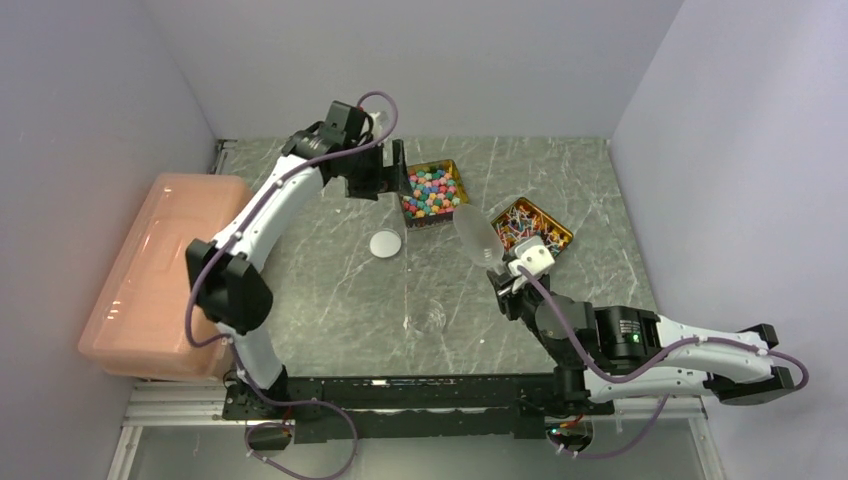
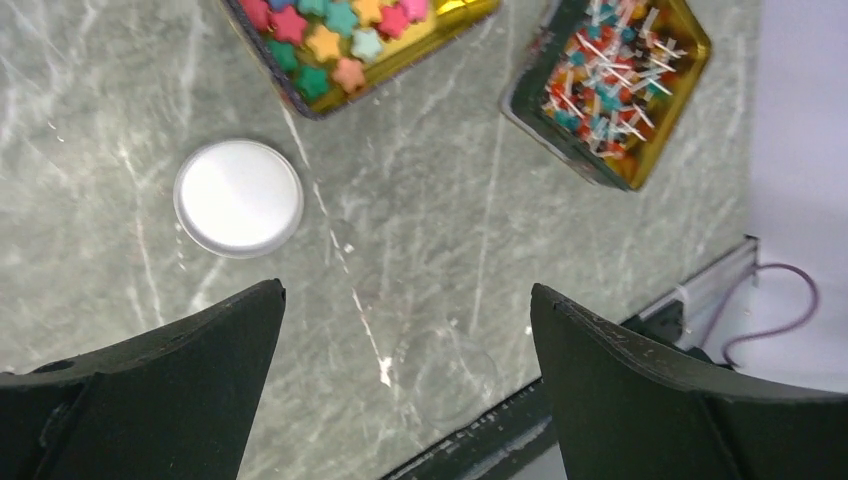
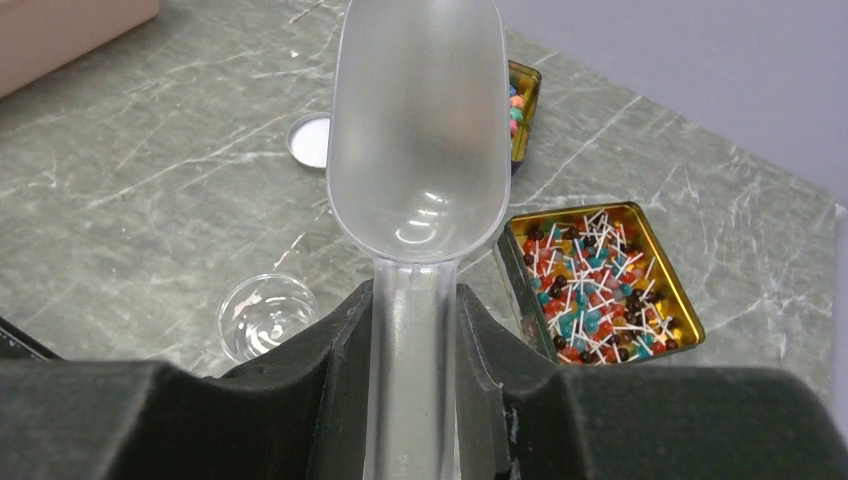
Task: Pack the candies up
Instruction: Move the storage box to the center of the board.
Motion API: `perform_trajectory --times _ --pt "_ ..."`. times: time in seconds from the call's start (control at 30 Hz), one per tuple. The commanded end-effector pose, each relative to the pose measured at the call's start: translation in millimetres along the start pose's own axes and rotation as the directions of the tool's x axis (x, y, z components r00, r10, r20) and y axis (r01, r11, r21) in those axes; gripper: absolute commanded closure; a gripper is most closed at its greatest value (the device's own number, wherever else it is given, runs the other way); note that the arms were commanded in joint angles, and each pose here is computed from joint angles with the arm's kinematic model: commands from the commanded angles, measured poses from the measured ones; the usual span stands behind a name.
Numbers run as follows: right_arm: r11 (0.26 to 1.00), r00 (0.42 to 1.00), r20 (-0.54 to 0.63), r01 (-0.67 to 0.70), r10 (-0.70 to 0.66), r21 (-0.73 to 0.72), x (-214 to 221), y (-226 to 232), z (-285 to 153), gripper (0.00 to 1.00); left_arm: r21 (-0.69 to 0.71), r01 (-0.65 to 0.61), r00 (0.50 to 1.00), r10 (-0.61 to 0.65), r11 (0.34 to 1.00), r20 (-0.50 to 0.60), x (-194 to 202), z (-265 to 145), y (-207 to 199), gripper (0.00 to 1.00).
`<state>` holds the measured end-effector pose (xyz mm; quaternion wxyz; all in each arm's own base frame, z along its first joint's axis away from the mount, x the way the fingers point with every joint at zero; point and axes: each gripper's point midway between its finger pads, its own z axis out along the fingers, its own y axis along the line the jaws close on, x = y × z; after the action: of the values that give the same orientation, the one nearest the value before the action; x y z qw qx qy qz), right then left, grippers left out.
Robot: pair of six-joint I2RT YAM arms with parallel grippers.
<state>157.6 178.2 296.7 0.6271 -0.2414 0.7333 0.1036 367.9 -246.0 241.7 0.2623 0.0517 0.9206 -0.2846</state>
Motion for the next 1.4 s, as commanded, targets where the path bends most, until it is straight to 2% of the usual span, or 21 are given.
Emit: perform_trajectory --times 0.0,0.2,0.43,0.9,1.03,1.37 --pt "0.996 0.998 0.023 -0.067 0.065 0.063 -13 -7 1 1.0 -0.134 -0.065 0.998 0.063 0.989 -0.023 -17 19 23 0.0" --pt "0.995 0.997 0.024 -0.078 0.077 0.07 -13 -7 4 1.0 -0.229 -0.044 0.995 0.022 0.972 -0.101 -31 65 45 0.03" --pt "0.994 0.994 0.033 -0.101 0.099 0.039 -11 -5 3 1.0 -0.271 0.03 0.981 -0.081 0.962 -0.178 -17 118 84 0.18" --pt "0.996 0.997 0.003 -0.082 0.082 0.023 2 -1 7 1.0 -0.247 0.101 0.969 -0.151 0.964 -0.194 -8 163 94 0.25" --pt "0.996 0.997 -0.001 -0.082 0.082 0.024 5 0 7 1.0 -0.247 0.107 0.969 -0.157 0.963 -0.192 -7 169 95 0.31" --pt "0.997 0.997 -0.015 -0.078 0.078 0.02 12 3 10 1.0 -0.228 0.088 0.96 -0.143 0.97 -0.239 6 175 94 0.6"
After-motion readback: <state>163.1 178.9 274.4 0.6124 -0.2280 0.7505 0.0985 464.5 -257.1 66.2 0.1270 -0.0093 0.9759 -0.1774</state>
